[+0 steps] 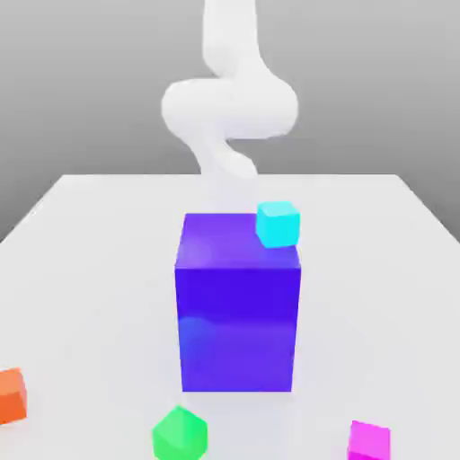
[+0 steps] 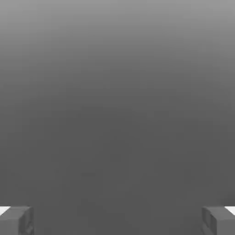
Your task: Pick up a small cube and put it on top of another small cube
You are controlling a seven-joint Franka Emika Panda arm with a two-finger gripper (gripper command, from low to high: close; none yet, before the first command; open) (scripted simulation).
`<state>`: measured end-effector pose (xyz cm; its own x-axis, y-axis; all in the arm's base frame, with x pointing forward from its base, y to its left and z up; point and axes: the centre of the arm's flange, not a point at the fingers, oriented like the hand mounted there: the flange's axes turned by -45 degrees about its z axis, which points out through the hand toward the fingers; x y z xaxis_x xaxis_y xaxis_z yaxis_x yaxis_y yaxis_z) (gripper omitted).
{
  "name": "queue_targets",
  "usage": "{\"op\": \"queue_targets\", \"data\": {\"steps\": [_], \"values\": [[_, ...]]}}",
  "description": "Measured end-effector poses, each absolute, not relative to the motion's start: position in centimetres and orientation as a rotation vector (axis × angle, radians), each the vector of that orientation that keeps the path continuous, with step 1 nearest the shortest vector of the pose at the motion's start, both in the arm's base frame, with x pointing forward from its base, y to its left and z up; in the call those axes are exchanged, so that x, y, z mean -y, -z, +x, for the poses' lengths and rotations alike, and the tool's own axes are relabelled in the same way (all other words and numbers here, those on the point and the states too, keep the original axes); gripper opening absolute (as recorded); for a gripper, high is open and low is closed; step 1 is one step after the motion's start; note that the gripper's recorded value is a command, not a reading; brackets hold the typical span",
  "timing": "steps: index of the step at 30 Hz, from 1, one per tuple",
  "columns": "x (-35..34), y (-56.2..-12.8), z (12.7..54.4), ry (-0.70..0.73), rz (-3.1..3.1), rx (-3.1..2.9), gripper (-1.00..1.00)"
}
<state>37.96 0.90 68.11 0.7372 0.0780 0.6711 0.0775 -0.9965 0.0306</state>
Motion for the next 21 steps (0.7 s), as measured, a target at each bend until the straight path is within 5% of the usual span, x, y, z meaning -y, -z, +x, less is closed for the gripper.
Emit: {"op": "queue_targets", "data": {"steps": [11,21], "values": [[-7.1,-51.8,48.9,-0.708,2.933,-0.815,0.00],[-13.9,-34.3,52.0,-0.324,2.767,-1.425,0.00]]}}
